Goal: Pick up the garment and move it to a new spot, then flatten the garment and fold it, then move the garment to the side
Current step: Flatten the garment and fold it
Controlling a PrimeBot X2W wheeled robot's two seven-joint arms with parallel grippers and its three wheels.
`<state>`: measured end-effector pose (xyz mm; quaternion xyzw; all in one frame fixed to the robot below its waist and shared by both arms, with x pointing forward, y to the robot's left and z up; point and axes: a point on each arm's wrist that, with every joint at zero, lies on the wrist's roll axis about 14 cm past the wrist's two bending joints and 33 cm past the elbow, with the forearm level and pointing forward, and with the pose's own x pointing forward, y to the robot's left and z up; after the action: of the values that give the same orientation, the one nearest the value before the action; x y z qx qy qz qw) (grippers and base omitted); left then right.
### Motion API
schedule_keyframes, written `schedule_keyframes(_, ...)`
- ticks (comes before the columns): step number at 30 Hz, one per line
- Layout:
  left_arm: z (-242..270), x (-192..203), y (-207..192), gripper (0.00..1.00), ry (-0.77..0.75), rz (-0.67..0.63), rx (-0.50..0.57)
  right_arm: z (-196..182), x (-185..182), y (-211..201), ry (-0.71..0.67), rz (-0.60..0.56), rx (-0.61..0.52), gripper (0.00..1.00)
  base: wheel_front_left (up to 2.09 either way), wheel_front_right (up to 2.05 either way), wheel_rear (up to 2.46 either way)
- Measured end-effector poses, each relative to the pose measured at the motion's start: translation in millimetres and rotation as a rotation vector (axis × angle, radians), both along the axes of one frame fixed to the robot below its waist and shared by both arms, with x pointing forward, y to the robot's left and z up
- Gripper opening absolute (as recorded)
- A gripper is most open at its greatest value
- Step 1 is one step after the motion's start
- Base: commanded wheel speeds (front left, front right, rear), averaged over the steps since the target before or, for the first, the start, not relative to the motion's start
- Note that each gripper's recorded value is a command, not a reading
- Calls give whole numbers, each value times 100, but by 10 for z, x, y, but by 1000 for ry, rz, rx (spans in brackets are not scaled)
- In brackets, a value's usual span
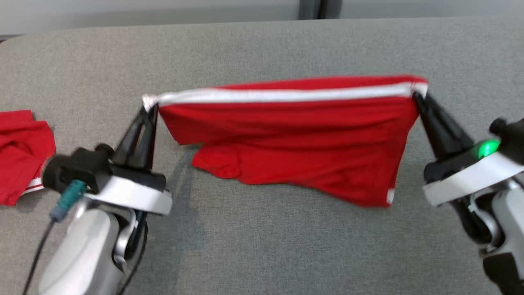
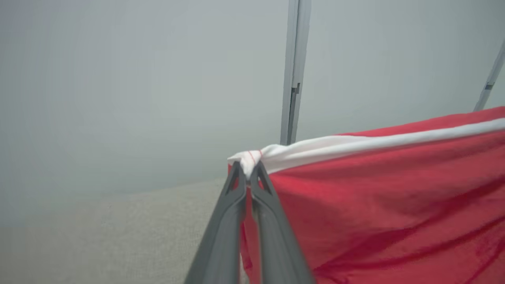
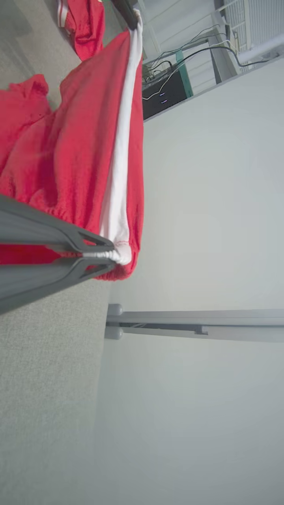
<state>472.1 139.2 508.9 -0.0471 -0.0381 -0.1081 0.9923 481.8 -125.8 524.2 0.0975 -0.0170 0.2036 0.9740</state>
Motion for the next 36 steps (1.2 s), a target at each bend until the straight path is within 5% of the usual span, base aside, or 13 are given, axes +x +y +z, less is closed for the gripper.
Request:
schedule_keyframes(9, 1333, 165, -116, 0, -344, -49, 41, 1248, 38, -193, -319, -29, -20, 0, 0, 0, 0)
schedule_keyframes(15, 1833, 158, -193, 0, -456, -71, 46, 1623, -18, -246, -401, -42, -19, 0, 0, 0, 0)
schedule_keyframes(26, 1886, 300, -289, 0, -463, -97, -1, 1516, 78, -215, -346, -35, 63, 0, 0, 0, 0)
schedule_keyframes(36, 1980, 941, -491, 0, -495, -174, -15, 1492, 742, -113, -317, -14, 148, 0, 0, 0, 0)
